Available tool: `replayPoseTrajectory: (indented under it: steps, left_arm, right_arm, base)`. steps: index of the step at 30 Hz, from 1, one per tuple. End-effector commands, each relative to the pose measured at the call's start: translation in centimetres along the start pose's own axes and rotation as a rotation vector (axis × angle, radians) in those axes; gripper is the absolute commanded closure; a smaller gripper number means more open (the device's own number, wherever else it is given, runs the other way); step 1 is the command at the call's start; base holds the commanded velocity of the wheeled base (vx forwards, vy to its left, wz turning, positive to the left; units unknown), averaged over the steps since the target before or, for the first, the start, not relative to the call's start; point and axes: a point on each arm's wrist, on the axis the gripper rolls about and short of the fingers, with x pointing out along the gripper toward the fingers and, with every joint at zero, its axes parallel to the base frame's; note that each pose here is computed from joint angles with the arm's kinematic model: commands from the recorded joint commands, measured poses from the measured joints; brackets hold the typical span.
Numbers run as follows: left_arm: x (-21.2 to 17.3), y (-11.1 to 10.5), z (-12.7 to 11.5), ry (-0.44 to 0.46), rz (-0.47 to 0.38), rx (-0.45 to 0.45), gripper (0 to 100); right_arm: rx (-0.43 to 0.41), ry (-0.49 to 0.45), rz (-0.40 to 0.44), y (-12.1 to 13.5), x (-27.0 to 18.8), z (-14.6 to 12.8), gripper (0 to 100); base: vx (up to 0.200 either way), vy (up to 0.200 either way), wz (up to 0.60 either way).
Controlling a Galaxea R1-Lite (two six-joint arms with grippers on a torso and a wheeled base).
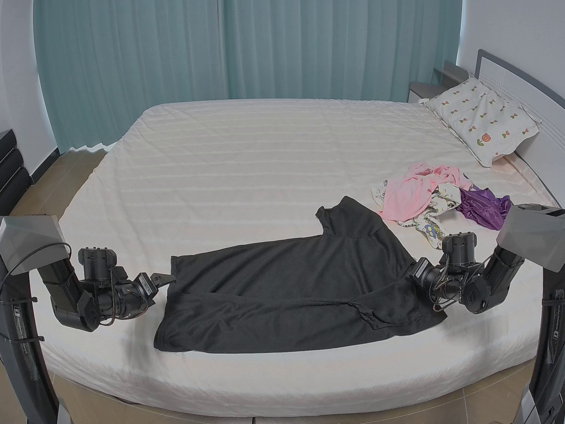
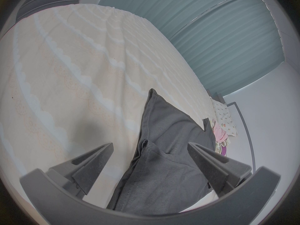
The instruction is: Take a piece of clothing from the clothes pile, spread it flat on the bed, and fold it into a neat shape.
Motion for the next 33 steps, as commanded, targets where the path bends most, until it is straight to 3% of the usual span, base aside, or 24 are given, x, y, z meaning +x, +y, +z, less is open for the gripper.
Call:
replayPoseTrajectory:
  steps: [1,9,21,22,27,33]
  left_arm:
    - [-0.1,-0.6,0.0,-0.003,-0.011,0.004,0]
    - [0.8,-1.9,-1.3,0.036,-0.032,0.04,0]
    - [1.8,-2.1,-2.0,0.014,0.027,0.086,0]
    - [1.9,-2.0,-2.0,0.014,0.034,0.096,100]
    - [2.3,-1.2,-2.4,-0.01,0.111,0.117,100]
    - [2.1,-0.9,-2.2,-0.021,0.122,0.11,100]
  right_arm:
    - [0.002,0.034,0.016,-0.7,-0.1,-0.8,0]
    - [0.006,-0.011,0.049,-1.3,-1.2,-0.5,0]
    - [0.01,-0.047,0.054,-1.8,-1.8,0.1,0]
    - [0.011,-0.048,0.053,-1.8,-1.8,0.2,0]
    - [0.01,-0.05,0.051,-1.8,-1.9,0.2,0]
    - [-0.006,-0.059,0.048,-2.0,-1.9,0.5,0]
  base:
    - [0.0,0.0,0.0]
    - [0.0,0.0,0.0]
    - [0.0,0.0,0.0]
    - [0.0,0.0,0.0]
    - [0.0,0.0,0.0]
    - [0.0,0.0,0.0]
